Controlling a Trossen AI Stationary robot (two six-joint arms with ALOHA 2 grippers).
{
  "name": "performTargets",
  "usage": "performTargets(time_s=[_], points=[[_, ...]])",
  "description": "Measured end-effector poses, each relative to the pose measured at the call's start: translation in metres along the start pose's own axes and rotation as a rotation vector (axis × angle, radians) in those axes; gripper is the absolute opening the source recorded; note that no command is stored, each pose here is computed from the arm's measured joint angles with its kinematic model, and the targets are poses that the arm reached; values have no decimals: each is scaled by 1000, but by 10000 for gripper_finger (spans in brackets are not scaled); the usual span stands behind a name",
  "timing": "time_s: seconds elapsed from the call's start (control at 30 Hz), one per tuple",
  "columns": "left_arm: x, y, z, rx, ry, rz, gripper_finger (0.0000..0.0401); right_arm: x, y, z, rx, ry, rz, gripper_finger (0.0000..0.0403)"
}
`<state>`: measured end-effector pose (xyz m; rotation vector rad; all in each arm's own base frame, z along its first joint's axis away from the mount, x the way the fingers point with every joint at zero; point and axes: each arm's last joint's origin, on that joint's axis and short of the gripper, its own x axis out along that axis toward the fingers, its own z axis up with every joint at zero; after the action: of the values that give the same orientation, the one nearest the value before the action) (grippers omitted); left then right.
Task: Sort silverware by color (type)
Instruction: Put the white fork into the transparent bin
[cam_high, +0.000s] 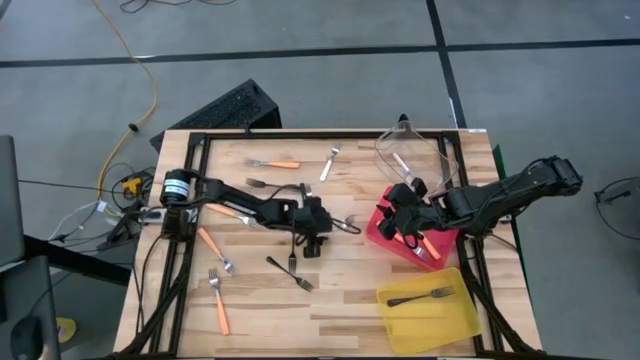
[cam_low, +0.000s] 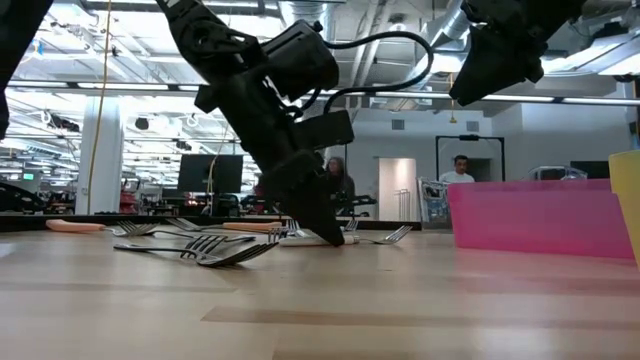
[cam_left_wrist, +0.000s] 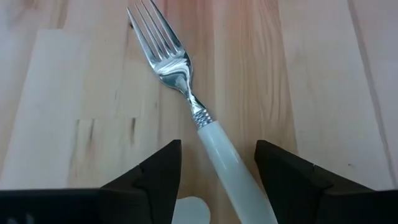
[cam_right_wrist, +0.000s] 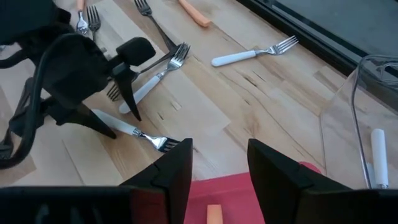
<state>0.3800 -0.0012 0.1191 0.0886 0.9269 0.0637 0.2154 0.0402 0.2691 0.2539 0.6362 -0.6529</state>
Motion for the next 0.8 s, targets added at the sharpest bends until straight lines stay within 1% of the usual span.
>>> performTargets(time_s=[0.17, 0.27, 0.37, 0.53, 0.57, 0.7, 0.8], points=[[5, -6, -3, -28, 15, 12, 192, 0, 0, 0, 0, 1, 1, 178], [8, -6, -7, -63, 49, 37, 170, 0, 0, 0, 0, 1, 2, 178], [8, -6, -9, -100, 66, 44, 126, 0, 0, 0, 1, 1, 2, 178], [9, -6, -10, -122, 78, 45, 29, 0, 0, 0, 1, 0, 2, 178], [9, -6, -10, -125, 79, 48, 24, 0, 0, 0, 1, 0, 2, 178], [8, -6, -10, -127, 77, 57, 24, 0, 0, 0, 4, -2, 4, 178], [2, -7, -7, -125, 56, 60, 24, 0, 0, 0, 4, -2, 4, 178]])
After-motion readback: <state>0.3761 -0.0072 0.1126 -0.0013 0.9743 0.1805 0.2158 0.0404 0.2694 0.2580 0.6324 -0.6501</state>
